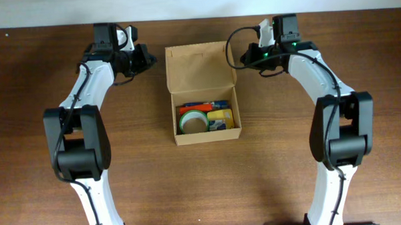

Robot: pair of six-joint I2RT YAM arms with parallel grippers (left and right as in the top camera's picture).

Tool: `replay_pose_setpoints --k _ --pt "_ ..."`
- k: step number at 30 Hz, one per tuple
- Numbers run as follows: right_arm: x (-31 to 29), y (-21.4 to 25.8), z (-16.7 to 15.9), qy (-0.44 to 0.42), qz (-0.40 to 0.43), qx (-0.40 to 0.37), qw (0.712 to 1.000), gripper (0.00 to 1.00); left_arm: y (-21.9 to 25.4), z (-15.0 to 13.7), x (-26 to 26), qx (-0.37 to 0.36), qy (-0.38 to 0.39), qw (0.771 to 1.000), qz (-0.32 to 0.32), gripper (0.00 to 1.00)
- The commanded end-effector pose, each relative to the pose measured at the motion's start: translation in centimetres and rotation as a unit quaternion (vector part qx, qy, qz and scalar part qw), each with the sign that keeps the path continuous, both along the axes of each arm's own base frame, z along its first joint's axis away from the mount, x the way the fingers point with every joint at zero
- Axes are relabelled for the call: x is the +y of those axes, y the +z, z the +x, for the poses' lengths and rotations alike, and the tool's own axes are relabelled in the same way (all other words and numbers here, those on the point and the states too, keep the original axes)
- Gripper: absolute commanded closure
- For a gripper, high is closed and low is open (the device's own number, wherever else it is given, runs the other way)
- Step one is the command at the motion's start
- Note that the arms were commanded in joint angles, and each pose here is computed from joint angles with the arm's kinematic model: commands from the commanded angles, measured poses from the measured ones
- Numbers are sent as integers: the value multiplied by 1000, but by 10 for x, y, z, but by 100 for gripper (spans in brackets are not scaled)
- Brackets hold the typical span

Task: Pack container
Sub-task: 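Push the box lid forward with both grippers to close it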

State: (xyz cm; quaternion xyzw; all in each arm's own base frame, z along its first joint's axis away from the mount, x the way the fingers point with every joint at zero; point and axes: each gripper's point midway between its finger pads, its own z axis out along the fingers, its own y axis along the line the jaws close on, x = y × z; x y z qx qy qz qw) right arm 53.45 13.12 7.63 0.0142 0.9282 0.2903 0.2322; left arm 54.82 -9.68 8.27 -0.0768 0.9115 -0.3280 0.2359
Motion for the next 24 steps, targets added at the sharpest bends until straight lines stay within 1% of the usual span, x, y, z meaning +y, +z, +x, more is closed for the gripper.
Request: replay_pose_setpoints --k 1,4,11,15,19,24 --pt "12 0 2 16 41 6 999 96 7 1 -10 2 -11 1000 -23 98" --pt "15 -3 3 23 50 7 998 96 4 -2 -19 8 -18 1000 -24 98" --pt "30 -12 -5 51 92 25 994 96 -20 -11 -46 41 -41 997 -46 98" --pt "34 -13 -8 61 107 29 992 96 -18 -9 -51 31 -45 997 -47 98" --pt "43 -1 -8 85 140 14 986 96 -16 -8 -52 32 -45 997 -53 98" --pt "51 11 -12 111 175 6 978 96 -2 -5 -60 9 -65 995 -79 98"
